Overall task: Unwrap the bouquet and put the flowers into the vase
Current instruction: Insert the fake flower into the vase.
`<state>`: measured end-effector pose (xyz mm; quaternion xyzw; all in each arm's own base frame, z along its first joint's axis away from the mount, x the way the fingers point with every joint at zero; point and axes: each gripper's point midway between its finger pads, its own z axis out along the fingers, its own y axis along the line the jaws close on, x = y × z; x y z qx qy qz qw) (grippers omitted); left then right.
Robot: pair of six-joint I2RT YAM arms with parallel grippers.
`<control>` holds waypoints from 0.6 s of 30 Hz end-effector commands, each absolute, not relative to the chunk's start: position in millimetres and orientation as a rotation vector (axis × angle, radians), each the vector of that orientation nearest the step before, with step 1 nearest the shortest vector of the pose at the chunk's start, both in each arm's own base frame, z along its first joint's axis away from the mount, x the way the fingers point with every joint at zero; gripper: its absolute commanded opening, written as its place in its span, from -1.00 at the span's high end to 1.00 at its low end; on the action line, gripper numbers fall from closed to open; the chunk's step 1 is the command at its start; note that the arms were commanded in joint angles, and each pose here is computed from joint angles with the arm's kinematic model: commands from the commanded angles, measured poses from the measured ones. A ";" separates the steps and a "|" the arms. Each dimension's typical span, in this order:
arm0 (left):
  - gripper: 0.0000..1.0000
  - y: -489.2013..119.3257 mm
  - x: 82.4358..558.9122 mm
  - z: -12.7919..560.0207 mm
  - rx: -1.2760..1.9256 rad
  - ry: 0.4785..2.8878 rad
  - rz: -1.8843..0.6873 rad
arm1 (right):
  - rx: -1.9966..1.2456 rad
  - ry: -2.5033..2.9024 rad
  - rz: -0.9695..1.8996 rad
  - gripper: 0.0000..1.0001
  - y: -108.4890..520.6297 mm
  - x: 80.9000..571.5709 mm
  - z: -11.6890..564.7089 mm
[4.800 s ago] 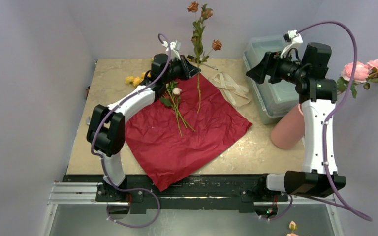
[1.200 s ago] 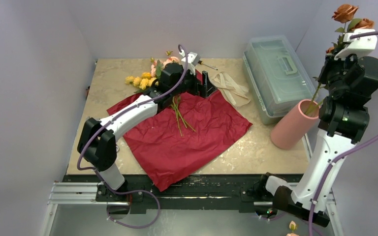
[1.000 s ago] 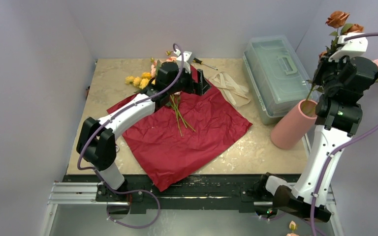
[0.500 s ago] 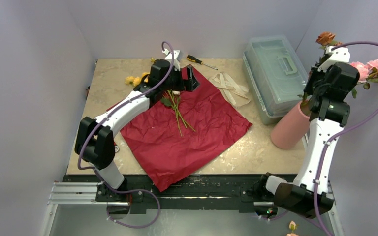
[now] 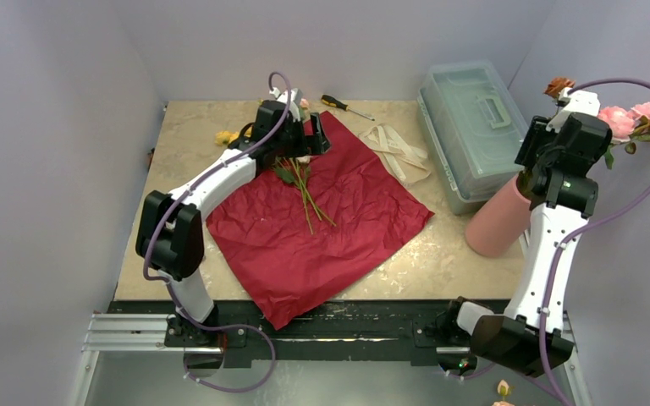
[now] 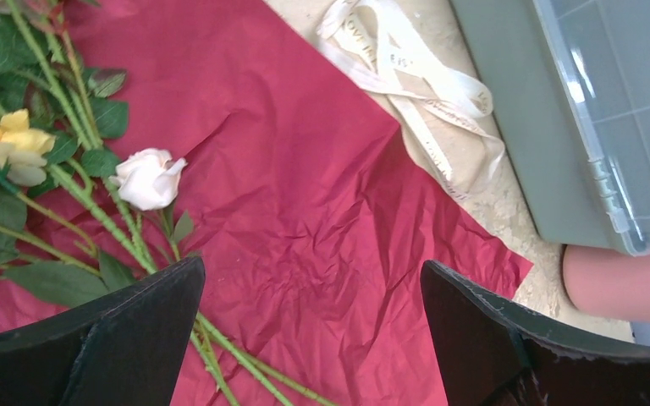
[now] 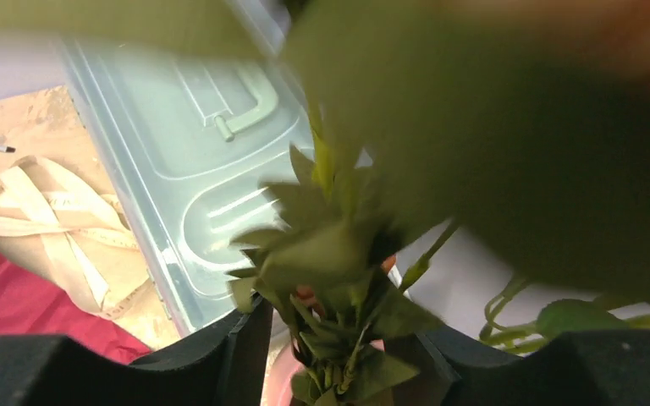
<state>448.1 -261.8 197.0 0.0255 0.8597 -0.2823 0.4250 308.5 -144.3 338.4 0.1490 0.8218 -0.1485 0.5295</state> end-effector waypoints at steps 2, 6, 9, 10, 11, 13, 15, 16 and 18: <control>-1.00 -252.6 456.6 208.6 -0.001 2.140 -0.688 | 0.399 1.893 -0.389 -0.25 -145.4 293.4 375.3; -1.00 -248.6 456.9 205.7 -0.017 2.146 -0.663 | 0.420 1.882 -0.394 -0.45 -144.1 285.8 387.3; -1.00 -246.6 456.1 201.4 -0.027 2.155 -0.653 | 0.421 1.880 -0.388 -0.58 -140.4 279.6 394.0; -1.00 -245.7 455.8 199.9 -0.031 2.157 -0.648 | 0.422 1.879 -0.387 -0.62 -139.2 277.2 396.1; -1.00 -244.1 455.7 198.6 -0.038 2.160 -0.638 | 0.426 1.877 -0.392 -0.67 -138.9 273.7 398.8; -0.99 -240.5 456.0 197.9 -0.049 2.161 -0.617 | 0.438 1.874 -0.408 -0.78 -138.7 265.9 403.1; -0.93 -236.3 455.5 196.6 -0.057 2.162 -0.592 | 0.413 1.864 -0.390 -0.83 -132.9 263.0 409.4; -0.89 -235.3 455.1 196.1 -0.055 2.161 -0.586 | 0.394 1.860 -0.379 -0.87 -129.2 261.4 412.9; -0.78 -233.2 454.3 194.5 -0.050 2.163 -0.573 | 0.344 1.857 -0.352 -0.96 -121.1 260.7 420.0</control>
